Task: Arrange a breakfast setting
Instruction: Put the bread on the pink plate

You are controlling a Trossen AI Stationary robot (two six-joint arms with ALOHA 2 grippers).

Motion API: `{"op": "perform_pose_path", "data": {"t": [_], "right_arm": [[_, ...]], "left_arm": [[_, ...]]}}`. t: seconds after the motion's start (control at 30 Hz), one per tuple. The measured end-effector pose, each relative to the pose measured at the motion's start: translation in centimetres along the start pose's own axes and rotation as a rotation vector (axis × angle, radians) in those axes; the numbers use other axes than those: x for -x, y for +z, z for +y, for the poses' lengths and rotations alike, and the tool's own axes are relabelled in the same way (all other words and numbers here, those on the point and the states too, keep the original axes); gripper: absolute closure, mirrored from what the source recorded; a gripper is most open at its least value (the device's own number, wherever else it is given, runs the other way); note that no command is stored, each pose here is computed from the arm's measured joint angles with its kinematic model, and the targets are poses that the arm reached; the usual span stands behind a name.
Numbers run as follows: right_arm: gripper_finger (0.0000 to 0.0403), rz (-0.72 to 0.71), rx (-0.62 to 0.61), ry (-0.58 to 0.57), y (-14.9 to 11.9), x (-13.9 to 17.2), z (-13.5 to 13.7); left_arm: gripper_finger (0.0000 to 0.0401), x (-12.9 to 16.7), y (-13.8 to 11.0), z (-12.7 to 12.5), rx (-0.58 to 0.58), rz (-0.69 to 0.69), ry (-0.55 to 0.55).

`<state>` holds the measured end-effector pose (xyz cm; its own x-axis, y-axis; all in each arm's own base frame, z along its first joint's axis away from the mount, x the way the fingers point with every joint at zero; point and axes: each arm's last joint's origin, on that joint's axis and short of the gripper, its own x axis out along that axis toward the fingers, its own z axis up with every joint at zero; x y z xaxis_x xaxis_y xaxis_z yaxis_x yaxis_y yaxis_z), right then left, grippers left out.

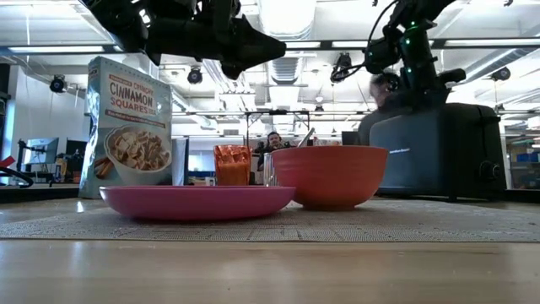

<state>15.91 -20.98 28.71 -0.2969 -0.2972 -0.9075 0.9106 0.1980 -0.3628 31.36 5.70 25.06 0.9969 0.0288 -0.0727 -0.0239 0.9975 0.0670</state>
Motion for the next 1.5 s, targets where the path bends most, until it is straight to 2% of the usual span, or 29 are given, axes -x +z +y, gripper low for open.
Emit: {"op": "perform_pose_path", "data": {"t": [0.4, 0.53, 0.73, 1.1, 1.2, 1.5], "right_arm": [[0.0336, -0.007, 0.02, 0.016, -0.1, 0.4, -0.3], [0.0339, -0.007, 0.017, 0.04, 0.0, 1.0, -0.5], [0.0341, -0.031, 0.011, 0.146, 0.5, 2.5, -0.7], [0.034, -0.042, 0.005, 0.141, 0.5, 2.6, -0.8], [0.033, -0.047, 0.004, 0.136, 0.5, 2.6, -0.8], [0.0269, -0.068, 0.009, 0.103, 0.6, 2.6, -0.9]], "left_arm": [[0.0325, 0.0, 0.0, 0.1, -0.001, 0.001, 0.005], [0.0325, 0.0, 0.0, 0.1, -0.001, 0.001, 0.006], [0.0325, 0.1, -0.1, 0.3, -0.001, 0.002, 0.01], [0.0325, 0.1, -0.1, 0.3, 0.0, 0.008, 0.011], [0.0325, 0.1, -0.1, 0.3, 0.0, 0.008, 0.011], [0.0325, 0.1, -0.1, 0.3, 0.0, 0.009, 0.011]]}}
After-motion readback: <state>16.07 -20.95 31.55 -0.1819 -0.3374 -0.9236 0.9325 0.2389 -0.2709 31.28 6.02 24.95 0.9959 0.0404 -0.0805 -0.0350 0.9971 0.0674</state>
